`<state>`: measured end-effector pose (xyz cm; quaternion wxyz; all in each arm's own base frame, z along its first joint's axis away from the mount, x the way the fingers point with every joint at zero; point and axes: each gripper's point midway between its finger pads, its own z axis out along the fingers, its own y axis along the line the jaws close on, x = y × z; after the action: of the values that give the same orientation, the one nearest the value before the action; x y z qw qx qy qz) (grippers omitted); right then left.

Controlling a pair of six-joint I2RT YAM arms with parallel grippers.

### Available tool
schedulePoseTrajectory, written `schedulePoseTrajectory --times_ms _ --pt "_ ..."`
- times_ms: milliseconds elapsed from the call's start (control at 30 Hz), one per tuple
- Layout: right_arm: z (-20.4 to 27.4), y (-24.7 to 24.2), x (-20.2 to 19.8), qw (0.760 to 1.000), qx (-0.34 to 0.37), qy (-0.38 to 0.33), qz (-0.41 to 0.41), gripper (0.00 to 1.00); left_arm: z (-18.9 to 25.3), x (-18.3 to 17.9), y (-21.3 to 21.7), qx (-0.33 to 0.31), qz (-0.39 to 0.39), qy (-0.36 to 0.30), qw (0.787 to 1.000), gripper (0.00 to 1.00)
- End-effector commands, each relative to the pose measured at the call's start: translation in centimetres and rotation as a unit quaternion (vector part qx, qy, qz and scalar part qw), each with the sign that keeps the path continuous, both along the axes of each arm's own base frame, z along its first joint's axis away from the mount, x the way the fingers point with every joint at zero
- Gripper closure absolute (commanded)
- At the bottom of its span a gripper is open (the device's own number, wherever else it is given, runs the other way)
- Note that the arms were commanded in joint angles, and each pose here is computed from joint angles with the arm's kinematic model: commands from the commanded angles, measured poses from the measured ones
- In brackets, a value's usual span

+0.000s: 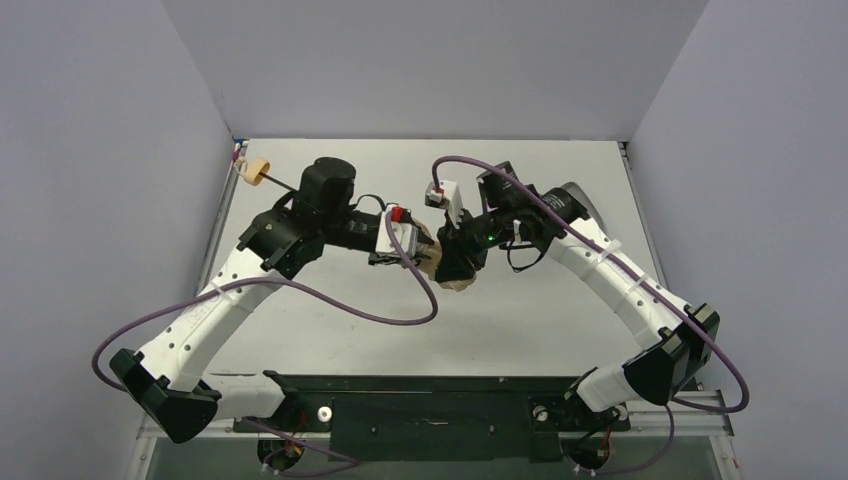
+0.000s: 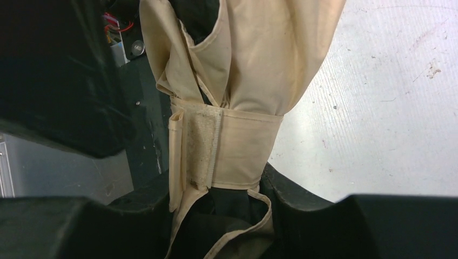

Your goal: Open the umbrella

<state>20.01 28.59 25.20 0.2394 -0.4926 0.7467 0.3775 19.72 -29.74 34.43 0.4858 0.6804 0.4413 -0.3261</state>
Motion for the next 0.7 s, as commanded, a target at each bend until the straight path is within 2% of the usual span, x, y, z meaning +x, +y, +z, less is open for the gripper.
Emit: schedulePoseTrajectory --times_ms 0,100,500,667 --pt "4.3 0.8 0.1 0.995 0.054 -0.074 0.028 1.0 0.0 0.7 -0.9 -0.006 0.009 -0.022 1.0 0.72" --pt "4.4 0.7 0.1 0.994 0.052 -0.086 0.035 1.0 -0.7 1.4 -0.9 0.0 0.021 -0.027 0.999 0.67" --pt "4.7 0.4 0.0 0.991 0.045 -0.112 0.05 1.0 -0.1 2.6 -1.0 -0.018 0.045 -0.044 0.998 0.59" --pt "4.9 0.5 0.2 0.991 0.044 -0.117 0.052 1.0 -0.4 1.9 -1.4 -0.019 0.025 -0.029 0.999 0.59"
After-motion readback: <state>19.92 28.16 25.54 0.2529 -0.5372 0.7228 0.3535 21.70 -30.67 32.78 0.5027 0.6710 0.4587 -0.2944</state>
